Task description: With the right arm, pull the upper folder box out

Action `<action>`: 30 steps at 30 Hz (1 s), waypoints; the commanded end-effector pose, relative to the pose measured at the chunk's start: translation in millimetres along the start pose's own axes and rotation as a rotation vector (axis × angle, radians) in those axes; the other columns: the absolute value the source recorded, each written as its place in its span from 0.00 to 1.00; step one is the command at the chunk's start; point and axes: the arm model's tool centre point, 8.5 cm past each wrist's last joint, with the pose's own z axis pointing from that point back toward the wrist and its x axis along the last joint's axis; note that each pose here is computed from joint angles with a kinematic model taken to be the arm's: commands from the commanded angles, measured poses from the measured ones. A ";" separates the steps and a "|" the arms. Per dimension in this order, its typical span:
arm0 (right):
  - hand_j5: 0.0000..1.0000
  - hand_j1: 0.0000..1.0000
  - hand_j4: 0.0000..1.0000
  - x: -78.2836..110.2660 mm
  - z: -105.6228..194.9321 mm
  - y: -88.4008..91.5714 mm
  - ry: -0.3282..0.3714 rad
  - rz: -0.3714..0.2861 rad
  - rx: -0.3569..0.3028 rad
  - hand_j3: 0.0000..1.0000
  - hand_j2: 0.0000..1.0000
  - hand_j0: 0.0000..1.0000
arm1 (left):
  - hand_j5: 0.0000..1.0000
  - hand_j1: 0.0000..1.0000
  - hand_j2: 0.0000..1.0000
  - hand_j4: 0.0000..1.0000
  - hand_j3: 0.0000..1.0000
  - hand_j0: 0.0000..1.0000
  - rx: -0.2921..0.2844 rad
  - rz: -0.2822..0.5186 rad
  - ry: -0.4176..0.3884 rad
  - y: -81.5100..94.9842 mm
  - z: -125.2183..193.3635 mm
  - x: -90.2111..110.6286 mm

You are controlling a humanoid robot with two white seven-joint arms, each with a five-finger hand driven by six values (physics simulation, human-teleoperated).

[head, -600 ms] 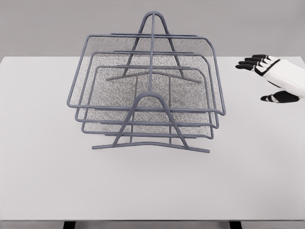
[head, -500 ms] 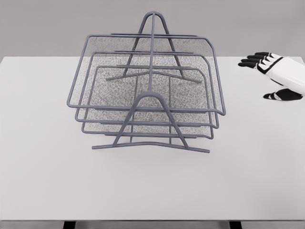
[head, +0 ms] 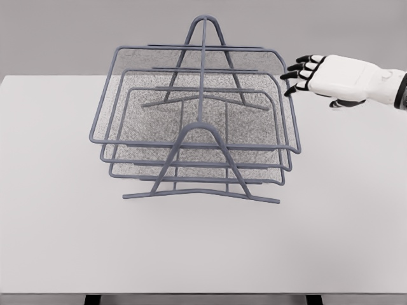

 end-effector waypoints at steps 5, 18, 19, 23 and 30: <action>1.00 1.00 1.00 12.4 -23.1 -25.3 -0.069 0.079 -0.039 1.00 1.00 1.00 | 1.00 1.00 1.00 1.00 1.00 1.00 0.000 -0.002 0.001 -0.1 0.0 -0.1; 1.00 1.00 1.00 39.5 -10.9 46.4 -0.124 -0.070 0.071 1.00 1.00 1.00 | 1.00 1.00 1.00 1.00 1.00 1.00 0.000 -0.001 0.003 -0.1 0.0 -0.6; 1.00 1.00 1.00 37.2 -6.6 48.1 -0.116 -0.069 0.082 1.00 1.00 1.00 | 1.00 1.00 1.00 1.00 1.00 1.00 0.000 -0.001 0.003 -0.1 0.0 -0.6; 1.00 1.00 1.00 21.2 21.9 53.7 -0.059 -0.054 0.135 1.00 1.00 1.00 | 1.00 1.00 1.00 1.00 1.00 1.00 0.000 -0.001 0.003 -0.1 0.0 -0.6; 1.00 1.00 1.00 -7.3 84.0 60.4 0.058 -0.024 0.249 1.00 1.00 1.00 | 1.00 1.00 1.00 1.00 1.00 1.00 0.000 -0.001 0.003 -0.1 0.0 -0.6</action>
